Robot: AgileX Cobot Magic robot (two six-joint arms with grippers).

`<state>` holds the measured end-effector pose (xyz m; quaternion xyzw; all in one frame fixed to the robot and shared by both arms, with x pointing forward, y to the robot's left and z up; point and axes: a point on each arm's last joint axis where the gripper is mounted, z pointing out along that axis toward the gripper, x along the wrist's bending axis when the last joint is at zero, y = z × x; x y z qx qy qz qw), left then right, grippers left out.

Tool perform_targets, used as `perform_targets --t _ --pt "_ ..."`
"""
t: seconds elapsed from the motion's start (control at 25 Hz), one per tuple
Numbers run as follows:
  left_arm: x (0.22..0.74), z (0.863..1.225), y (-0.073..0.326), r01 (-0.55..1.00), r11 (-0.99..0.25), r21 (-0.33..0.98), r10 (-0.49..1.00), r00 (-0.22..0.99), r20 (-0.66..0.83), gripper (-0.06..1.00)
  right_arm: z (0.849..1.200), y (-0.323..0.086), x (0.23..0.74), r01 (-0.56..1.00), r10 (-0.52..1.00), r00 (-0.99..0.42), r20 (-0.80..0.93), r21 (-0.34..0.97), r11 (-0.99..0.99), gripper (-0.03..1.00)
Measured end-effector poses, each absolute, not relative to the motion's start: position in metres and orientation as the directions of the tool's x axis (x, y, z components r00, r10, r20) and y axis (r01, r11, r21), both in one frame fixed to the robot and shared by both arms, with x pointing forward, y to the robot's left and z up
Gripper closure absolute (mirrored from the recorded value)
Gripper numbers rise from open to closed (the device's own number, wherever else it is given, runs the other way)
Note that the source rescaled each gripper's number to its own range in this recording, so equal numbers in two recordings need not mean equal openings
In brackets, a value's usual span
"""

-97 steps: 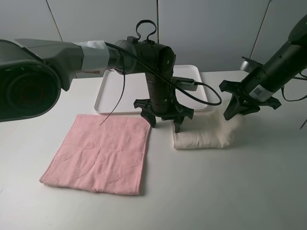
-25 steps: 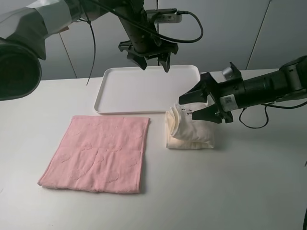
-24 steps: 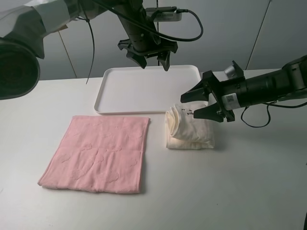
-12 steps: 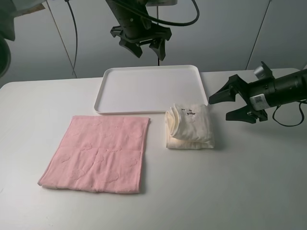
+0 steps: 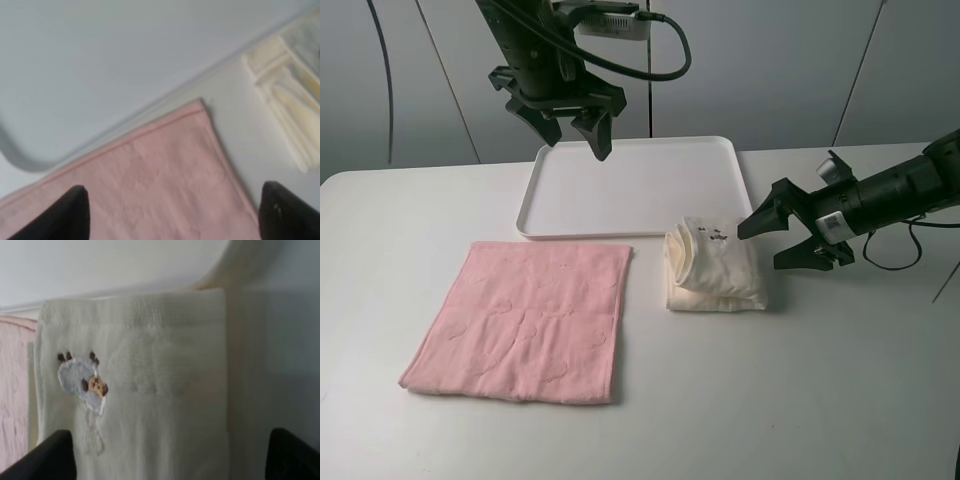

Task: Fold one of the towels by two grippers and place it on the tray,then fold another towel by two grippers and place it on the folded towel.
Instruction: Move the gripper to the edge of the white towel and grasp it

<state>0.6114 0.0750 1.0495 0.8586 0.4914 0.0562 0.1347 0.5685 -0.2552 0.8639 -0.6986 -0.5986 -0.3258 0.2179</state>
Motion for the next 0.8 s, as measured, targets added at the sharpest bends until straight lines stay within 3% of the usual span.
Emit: perform_targets --t 0.2,0.48,0.8 --pt "0.575 1.048 0.097 0.830 -0.478 0.286 0.861 0.508 -0.035 0.01 0.858 -0.241 0.574 0.986 0.699 0.039 0.714 0.084 -0.141 0.15" --pt "0.533 1.031 0.123 0.832 -0.480 0.279 0.862 0.506 -0.027 0.01 0.853 -0.234 0.572 0.993 0.737 0.016 0.676 0.072 -0.088 0.28" --pt "0.508 1.003 0.139 0.856 -0.458 0.241 0.879 0.476 -0.020 0.01 0.850 -0.226 0.571 0.995 0.764 -0.019 0.645 0.091 -0.052 0.74"
